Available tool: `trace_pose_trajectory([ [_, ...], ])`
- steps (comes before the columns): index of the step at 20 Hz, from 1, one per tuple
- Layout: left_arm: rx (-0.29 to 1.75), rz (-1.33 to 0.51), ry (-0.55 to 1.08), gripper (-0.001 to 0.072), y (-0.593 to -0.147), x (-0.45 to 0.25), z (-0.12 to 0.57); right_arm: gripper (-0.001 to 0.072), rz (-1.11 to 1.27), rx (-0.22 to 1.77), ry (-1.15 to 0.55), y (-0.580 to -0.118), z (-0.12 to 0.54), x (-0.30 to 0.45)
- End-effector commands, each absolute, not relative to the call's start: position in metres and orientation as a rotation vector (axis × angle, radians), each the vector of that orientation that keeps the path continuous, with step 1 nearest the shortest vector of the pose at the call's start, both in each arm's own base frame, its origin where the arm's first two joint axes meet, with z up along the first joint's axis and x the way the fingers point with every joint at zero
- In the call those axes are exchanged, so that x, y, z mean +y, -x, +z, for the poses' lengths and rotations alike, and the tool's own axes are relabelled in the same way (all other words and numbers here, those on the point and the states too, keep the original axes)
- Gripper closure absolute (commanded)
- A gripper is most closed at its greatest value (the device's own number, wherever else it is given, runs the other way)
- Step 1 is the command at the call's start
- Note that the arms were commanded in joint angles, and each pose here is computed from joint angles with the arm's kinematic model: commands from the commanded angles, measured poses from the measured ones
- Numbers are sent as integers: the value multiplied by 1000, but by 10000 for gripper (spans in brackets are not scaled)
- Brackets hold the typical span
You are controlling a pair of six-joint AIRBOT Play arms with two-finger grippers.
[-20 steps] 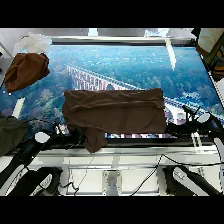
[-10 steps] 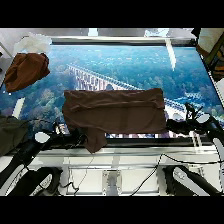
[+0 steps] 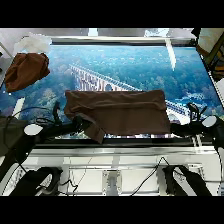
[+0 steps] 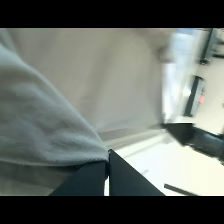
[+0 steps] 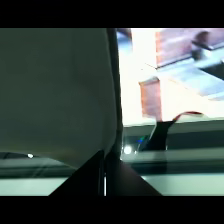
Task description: Fold the shirts.
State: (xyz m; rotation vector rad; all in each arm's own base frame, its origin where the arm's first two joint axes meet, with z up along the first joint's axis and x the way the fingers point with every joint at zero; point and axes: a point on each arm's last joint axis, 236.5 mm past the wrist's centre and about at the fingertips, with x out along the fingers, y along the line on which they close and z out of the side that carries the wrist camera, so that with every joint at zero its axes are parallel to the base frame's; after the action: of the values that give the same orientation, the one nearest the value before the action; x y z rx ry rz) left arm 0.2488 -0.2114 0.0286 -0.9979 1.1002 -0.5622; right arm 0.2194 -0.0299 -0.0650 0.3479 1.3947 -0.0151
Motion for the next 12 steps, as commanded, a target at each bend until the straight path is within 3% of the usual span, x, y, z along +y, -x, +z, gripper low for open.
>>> trace_pose_trajectory([
  [1,1015,-690,980,698,-241,-221,80,686,-50,1396,-323,-193,-41,-36],
  [7,1106,-425,811,698,-209,-175,49,686,-50,1142,-481,-212,6,-35],
  [12,930,-336,795,701,-247,-152,58,687,-55,873,-438,-273,66,-49],
])
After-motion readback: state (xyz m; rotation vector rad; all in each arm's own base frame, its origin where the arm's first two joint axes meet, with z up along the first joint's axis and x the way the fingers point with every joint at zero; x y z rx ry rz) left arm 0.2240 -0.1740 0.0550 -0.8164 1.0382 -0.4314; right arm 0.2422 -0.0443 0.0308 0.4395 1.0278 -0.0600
